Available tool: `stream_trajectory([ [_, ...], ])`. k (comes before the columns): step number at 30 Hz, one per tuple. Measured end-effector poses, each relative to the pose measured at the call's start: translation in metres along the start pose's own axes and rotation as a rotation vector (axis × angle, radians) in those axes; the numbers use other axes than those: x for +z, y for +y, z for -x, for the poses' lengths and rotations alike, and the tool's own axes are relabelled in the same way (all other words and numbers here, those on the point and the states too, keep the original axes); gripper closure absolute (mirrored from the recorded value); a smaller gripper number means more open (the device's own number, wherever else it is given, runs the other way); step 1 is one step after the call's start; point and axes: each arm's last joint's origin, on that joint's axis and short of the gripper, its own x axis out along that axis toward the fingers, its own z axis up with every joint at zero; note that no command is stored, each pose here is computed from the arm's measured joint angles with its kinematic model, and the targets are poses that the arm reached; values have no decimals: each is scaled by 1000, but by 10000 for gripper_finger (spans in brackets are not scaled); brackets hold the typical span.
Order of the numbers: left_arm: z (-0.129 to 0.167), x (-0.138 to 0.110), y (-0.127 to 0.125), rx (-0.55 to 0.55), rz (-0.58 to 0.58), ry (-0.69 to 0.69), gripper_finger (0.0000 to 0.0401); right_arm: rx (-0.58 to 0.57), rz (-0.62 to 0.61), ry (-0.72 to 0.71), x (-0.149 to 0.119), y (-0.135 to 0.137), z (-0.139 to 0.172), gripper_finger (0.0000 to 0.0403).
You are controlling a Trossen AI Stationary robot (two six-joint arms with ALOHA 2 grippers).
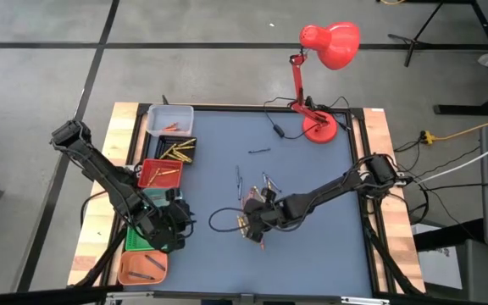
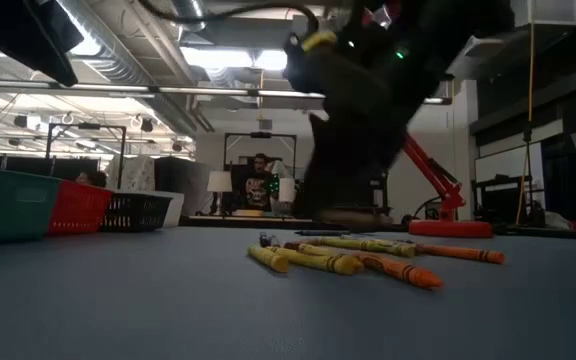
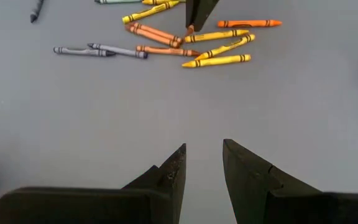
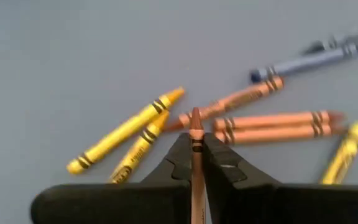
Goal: Sort crayons
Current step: Put the brown crayon into the blue bin
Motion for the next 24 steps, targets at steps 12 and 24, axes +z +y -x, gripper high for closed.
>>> stream_trajectory([
  [12,0,4,-6,-83,44,-8,312,127,115,-285,56,-17,-2,385],
  [24,4,0,-17,-326,264,216,312,323,105,-659,98,-36,-26,384],
])
